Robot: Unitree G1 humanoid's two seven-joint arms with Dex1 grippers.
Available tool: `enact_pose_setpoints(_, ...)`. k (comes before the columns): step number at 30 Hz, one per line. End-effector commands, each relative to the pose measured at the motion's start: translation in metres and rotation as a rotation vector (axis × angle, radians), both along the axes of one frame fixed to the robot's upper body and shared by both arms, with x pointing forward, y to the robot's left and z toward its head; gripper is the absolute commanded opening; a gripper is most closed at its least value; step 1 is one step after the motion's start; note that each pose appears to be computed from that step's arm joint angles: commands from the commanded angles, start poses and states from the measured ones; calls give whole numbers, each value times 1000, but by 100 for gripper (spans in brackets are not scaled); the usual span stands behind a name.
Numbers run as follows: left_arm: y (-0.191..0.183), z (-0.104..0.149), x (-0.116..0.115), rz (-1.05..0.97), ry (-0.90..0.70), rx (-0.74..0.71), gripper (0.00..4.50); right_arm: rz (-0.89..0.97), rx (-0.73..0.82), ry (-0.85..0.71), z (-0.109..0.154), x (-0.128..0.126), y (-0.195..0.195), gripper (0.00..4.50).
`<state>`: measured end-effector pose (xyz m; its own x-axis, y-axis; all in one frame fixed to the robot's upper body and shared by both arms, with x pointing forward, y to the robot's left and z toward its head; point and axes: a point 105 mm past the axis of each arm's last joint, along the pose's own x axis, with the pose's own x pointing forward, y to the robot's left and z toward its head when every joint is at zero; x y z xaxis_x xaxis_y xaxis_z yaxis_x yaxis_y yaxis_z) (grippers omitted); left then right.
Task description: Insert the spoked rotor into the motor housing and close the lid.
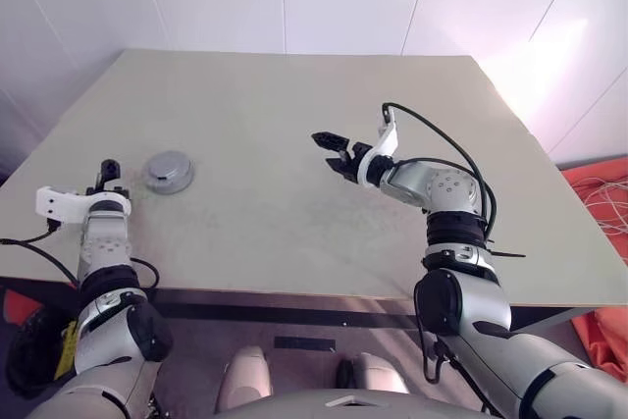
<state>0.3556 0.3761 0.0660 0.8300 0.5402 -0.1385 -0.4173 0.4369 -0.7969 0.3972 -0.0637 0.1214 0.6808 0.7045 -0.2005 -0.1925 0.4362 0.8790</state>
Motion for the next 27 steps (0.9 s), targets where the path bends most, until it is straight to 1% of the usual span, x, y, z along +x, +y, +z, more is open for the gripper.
enact_pose_setpoints(1,-8,34,15,-80,-43,186,449,12,-17,-137,21,2,-1,450)
enact_pose_setpoints(3,-40,53,32,-264,-72,324,449,20,-45,-297,35,-1,-3,450)
enact_pose_setpoints(5,-81,71,42,-471,-132,440,449,49,-119,-441,41,-7,-6,450)
enact_pose_setpoints(8,-136,90,39,-747,-206,590,449,150,-213,-576,40,-21,-14,450)
enact_pose_setpoints(12,-173,97,29,-942,-247,688,449,226,-305,-678,39,-31,-32,450)
enact_pose_setpoints(16,-203,93,15,-1100,-247,782,449,201,-468,-771,37,-28,-60,450)
enact_pose_setpoints(18,-213,87,10,-1150,-239,814,449,182,-557,-834,36,-27,-72,450)
enact_pose_setpoints(21,-224,78,6,-1185,-226,860,449,167,-687,-897,25,-27,-86,450)
enact_pose_setpoints(24,-234,70,4,-1208,-217,907,449,204,-738,-903,15,-32,-91,450)
enact_pose_setpoints(26,-240,68,2,-1225,-219,914,449,239,-725,-889,11,-37,-90,450)
enact_pose_setpoints(27,-244,68,0,-1248,-227,910,449,254,-692,-874,12,-42,-89,450)
